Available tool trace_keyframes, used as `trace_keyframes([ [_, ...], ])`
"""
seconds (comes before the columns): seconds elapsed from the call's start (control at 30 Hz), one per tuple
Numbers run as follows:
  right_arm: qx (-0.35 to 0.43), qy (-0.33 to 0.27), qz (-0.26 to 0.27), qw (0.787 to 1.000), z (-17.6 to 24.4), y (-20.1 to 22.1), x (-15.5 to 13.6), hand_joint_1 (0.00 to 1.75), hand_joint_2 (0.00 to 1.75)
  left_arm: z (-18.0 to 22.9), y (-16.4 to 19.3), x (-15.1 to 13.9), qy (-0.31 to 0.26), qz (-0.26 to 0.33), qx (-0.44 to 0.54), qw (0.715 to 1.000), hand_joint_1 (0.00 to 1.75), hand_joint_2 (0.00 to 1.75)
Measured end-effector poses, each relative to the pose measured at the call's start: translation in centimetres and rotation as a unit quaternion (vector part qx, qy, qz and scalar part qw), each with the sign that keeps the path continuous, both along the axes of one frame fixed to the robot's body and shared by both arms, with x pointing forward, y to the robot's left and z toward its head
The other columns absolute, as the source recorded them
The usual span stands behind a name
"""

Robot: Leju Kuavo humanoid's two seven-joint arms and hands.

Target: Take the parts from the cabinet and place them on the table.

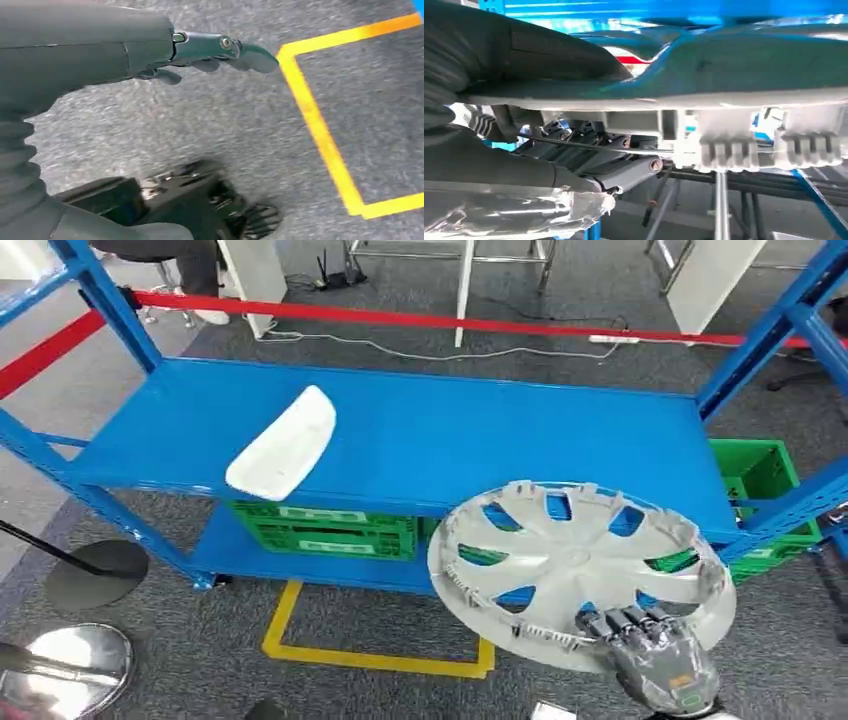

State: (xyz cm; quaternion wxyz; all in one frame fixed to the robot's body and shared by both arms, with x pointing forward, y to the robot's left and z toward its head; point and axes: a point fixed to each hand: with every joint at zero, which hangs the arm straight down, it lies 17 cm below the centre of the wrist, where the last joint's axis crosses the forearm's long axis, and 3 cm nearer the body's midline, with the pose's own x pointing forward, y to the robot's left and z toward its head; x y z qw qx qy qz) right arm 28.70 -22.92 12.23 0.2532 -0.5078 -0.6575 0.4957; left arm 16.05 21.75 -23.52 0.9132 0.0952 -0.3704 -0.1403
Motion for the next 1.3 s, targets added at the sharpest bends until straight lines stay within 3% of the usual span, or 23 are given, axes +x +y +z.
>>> trace_keyframes([
  [0.27,-0.012,0.003,0.016,1.000,-0.5,0.3,0.1,1.75,1.75,0.0,-0.1,0.1,0.000,0.001,-0.001,1.000,0.00,1.75],
  [0.73,0.007,0.004,-0.014,1.000,-0.6,-0.1,1.2,1.75,1.75,0.0,0.2,0.1,-0.001,0.002,-0.002,1.000,0.00,1.75],
  [1.03,-0.008,0.026,0.014,1.000,-2.8,1.6,0.9,1.75,1.75,0.0,0.6,0.2,-0.001,0.005,-0.002,1.000,0.00,1.75],
  [1.3,0.019,0.014,-0.064,0.998,-1.7,0.6,3.8,1.75,1.75,0.0,0.7,0.2,-0.002,0.004,-0.002,1.000,0.00,1.75],
])
